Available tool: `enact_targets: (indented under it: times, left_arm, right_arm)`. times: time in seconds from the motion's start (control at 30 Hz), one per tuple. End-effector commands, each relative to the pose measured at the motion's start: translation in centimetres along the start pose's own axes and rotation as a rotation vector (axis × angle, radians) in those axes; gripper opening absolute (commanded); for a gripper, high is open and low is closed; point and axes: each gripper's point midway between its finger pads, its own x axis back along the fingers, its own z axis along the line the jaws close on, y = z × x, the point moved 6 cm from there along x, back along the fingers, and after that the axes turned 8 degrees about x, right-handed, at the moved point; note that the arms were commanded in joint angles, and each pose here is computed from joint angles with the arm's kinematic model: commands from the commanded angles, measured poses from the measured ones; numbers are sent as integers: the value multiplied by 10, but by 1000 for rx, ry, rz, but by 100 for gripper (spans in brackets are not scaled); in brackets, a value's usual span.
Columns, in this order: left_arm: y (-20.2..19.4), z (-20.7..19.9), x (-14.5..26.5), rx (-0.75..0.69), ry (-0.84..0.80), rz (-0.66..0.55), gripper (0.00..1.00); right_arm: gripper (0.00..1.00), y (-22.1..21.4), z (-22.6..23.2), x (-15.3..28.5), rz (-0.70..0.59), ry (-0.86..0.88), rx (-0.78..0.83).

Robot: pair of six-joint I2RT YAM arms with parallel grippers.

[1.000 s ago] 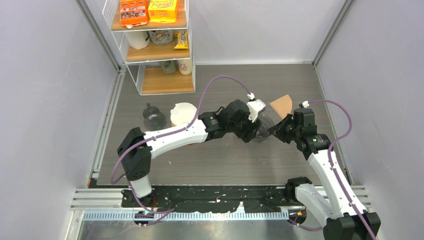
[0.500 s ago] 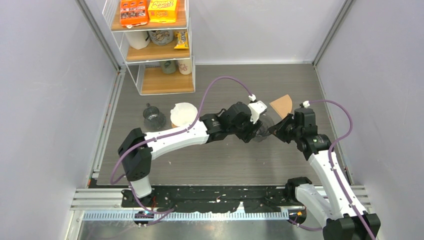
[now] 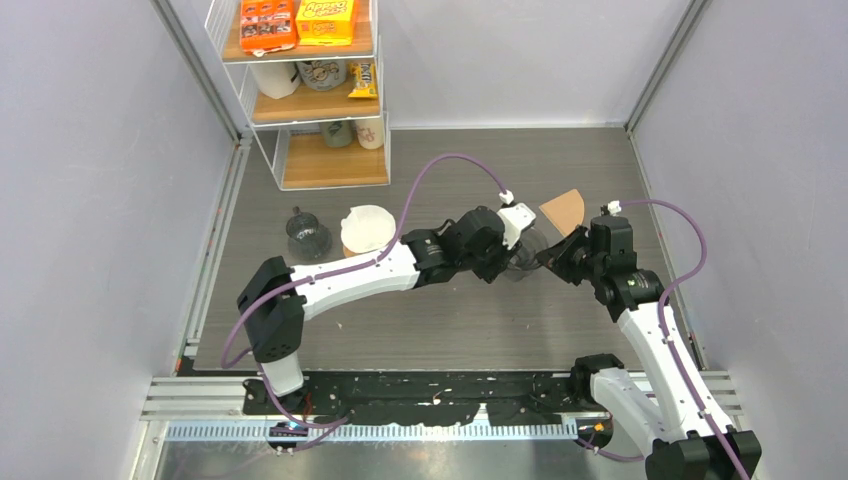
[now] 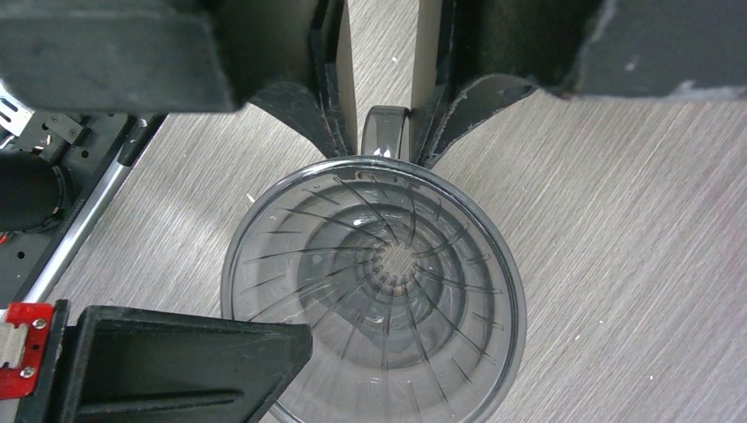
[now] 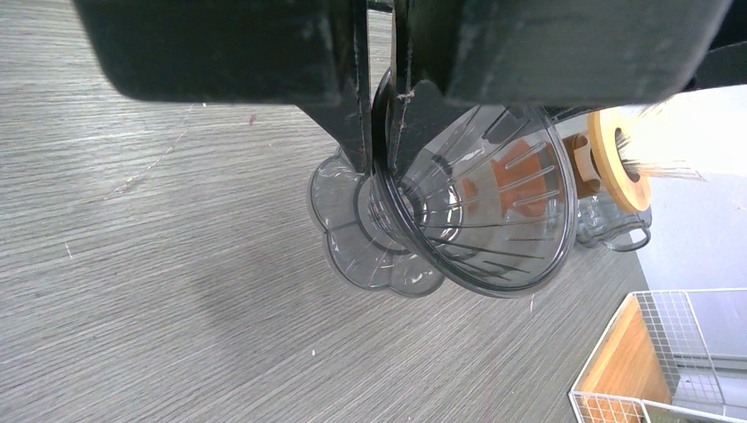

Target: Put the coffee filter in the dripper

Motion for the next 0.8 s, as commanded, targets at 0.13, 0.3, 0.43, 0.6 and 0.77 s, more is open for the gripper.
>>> enact_targets:
  times: [0.13, 0.3, 0.43, 0.6, 0.77]
  left_arm:
    - [32, 2, 3, 32, 42, -137, 4]
    - [34, 7, 9, 37, 77, -169, 0]
    - [35, 9, 14, 35, 81, -198, 0]
    - [37, 11, 21, 29, 93, -227, 0]
    - [44, 12, 31, 18, 92, -260, 0]
  right_arm:
    - [5, 6, 25, 16, -9, 148, 28]
    - [28, 9, 27, 17, -16, 162, 59]
    - [54, 14, 30, 22, -55, 174, 85]
    - [95, 28, 29, 36, -168, 134, 104]
    - [96, 41, 20, 56, -316, 43, 86]
